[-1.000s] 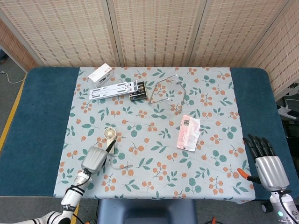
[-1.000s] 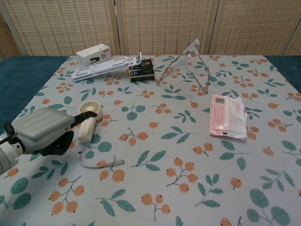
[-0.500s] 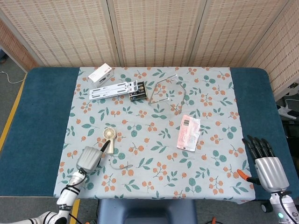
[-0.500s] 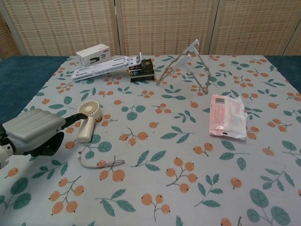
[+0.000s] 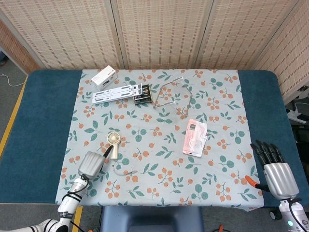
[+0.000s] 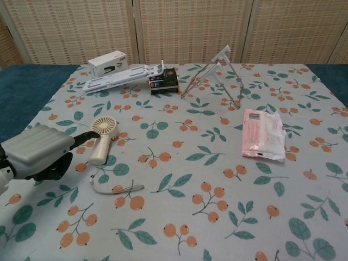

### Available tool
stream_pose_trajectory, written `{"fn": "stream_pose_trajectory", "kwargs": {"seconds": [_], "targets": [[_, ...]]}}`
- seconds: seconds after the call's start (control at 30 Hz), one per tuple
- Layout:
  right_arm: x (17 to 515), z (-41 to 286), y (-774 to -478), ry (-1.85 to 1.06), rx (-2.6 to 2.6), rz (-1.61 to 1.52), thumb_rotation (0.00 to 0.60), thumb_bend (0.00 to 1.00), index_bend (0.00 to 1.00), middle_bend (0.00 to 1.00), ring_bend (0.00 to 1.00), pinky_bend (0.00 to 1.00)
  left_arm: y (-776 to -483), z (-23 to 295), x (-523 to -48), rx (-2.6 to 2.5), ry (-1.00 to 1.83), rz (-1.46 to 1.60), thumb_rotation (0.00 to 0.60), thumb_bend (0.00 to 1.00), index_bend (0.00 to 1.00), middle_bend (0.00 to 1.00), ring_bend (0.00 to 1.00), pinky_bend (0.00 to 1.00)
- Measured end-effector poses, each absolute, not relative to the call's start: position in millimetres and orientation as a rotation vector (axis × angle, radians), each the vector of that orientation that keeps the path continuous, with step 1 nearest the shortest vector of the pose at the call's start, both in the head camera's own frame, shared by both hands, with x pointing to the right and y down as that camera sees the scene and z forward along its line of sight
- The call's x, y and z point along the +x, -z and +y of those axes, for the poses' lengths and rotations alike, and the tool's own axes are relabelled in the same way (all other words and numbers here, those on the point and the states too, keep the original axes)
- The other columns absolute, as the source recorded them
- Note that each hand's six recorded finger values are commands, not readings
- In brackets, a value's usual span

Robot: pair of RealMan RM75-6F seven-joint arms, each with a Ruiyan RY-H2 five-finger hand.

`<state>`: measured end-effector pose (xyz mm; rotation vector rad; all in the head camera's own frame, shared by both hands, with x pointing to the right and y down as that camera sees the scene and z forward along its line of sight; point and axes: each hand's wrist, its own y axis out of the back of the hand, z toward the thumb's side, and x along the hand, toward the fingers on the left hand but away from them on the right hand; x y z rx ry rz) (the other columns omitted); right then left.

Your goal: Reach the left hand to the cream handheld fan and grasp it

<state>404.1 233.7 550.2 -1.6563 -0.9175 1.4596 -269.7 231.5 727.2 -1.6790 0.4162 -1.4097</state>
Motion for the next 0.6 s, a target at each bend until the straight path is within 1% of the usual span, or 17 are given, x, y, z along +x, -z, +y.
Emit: {"fn": "stream_pose_trajectory", "kwargs": {"seconds": [0.6], "targets": [[403.8,233.6,-548.1,-1.459,-1.661,-0.923,0.505,0.09,0.00,0.00,0.00,0.00,-731.2,233.3,-270.3,-1.659,1.416,0.373,0.600,0.85,0.07,1.00,1.00,1.00]]}}
